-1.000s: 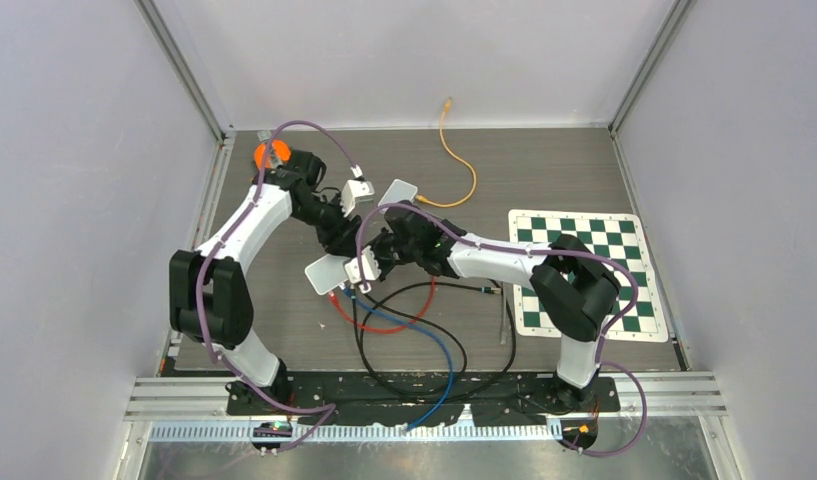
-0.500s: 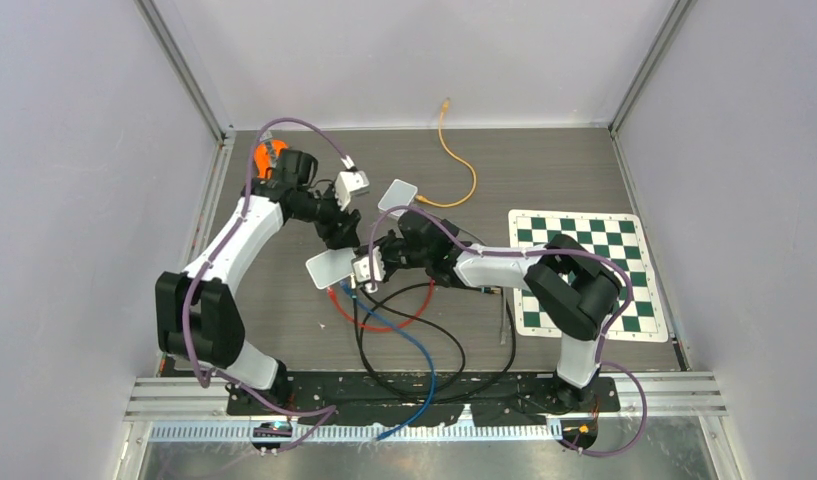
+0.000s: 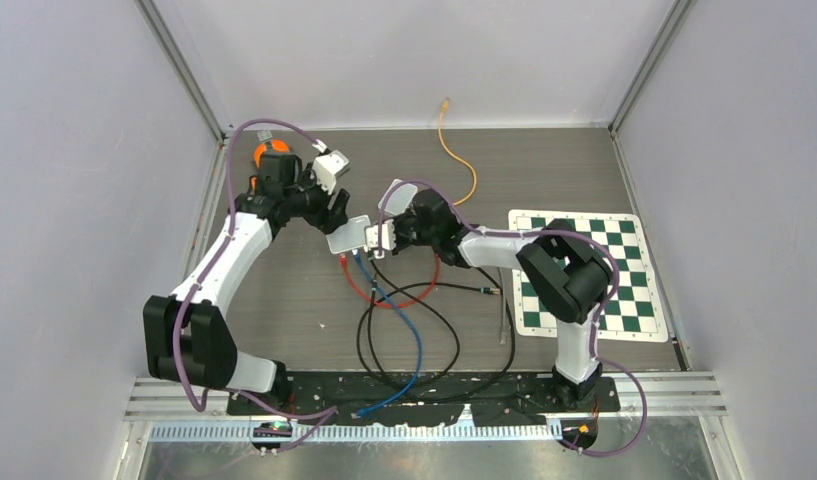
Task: Insert the plug into the switch port
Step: Place the switch port at the center of the board.
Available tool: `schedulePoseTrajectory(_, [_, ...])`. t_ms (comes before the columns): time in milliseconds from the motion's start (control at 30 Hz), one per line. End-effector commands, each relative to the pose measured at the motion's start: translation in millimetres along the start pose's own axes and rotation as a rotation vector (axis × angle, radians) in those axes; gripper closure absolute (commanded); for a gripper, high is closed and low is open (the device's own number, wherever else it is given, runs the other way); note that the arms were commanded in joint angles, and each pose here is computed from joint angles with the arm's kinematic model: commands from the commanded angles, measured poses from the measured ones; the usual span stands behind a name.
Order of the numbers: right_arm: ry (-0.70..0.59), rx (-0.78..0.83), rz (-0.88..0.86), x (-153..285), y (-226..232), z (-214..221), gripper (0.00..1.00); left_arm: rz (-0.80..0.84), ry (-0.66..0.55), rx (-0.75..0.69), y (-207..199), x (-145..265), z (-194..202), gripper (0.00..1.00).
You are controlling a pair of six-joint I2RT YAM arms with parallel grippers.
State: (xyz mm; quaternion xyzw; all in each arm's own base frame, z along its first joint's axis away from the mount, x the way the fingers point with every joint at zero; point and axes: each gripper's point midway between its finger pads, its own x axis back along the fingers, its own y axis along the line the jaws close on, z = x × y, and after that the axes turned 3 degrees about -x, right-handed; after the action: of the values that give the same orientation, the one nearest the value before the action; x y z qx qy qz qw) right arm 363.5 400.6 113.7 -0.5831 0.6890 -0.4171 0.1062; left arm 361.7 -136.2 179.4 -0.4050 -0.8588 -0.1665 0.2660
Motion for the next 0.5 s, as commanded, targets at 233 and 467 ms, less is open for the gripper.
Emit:
schedulePoseTrajectory(233, [0.199, -0.056, 0.121, -40, -74, 44, 0.95, -0.547, 0.011, 0.42, 56, 58, 6, 0.33])
schedulePoseTrajectory(467, [0.26, -0.087, 0.175, -64, -103, 59, 0.95, -0.658, -0.064, 0.502, 48, 81, 21, 0.33])
